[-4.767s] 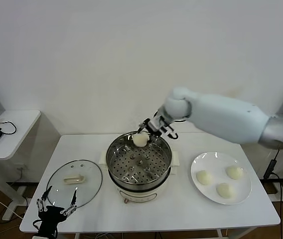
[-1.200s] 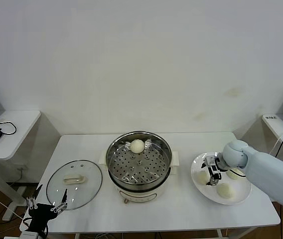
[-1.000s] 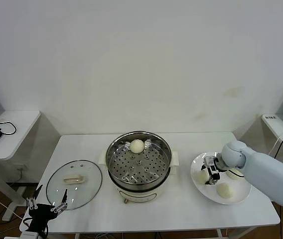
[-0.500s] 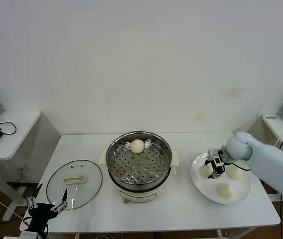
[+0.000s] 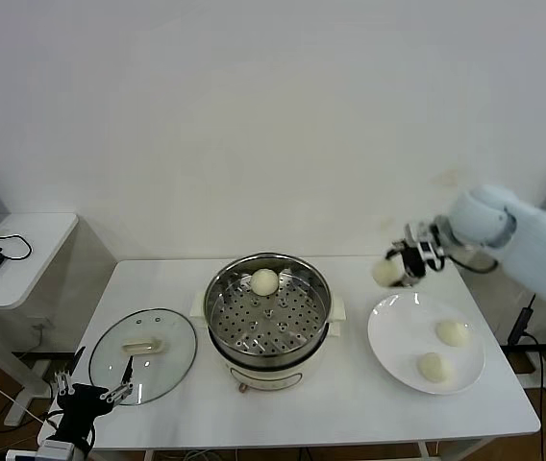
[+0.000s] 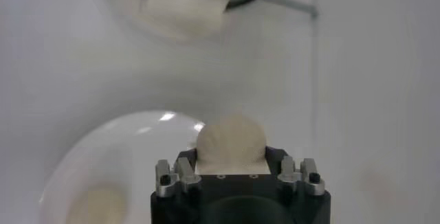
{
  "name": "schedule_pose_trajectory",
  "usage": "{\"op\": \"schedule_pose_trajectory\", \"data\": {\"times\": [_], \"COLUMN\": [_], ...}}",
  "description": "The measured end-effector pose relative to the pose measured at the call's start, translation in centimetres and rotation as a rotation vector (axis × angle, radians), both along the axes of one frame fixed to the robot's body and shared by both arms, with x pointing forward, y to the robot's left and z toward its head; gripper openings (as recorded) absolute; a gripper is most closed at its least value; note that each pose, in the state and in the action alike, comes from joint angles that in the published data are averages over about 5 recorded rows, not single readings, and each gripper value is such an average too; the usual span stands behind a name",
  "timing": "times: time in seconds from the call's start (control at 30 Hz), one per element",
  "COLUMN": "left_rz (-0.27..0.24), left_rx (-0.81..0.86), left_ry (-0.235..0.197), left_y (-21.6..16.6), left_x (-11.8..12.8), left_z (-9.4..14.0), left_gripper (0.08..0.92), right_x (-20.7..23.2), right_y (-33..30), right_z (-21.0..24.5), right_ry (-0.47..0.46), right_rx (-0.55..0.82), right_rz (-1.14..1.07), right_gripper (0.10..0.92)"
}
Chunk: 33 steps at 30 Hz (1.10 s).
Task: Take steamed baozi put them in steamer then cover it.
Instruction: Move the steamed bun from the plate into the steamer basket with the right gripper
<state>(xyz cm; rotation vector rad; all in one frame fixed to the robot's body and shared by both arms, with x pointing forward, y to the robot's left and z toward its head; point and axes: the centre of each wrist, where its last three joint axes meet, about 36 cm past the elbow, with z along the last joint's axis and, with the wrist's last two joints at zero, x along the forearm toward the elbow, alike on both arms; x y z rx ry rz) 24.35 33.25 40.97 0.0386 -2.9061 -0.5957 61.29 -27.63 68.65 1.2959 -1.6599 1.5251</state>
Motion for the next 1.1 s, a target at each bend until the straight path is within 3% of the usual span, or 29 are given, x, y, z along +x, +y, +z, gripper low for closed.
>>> {"op": "schedule_pose_trajectory", "data": {"times": [0.37,0.7,1.1], "left_rz": [0.020,0.036,0.048], "left_rx": [0.006,0.012,0.010], "left_ry": [-0.009,-0.018,-0.027], "left_y": [0.5,0.9,1.0], "left_x": [0.2,-0.2,-0.4], "left_z": [0.1,0.6,0.8], "left_gripper": [0.823,0.823,0.823], "right_x": [-0.2,-0.3,-0.5], "right_y": [10.9,19.6,25.9], "right_z": [1.1,-3.6,-8.1], "right_ry": [0.052,0.156,0.208], "right_rx": [0.093,0.089,0.058], "right_rz": [0.071,0.086,0.105], "right_gripper": [0.636,0.636,0.636]}}
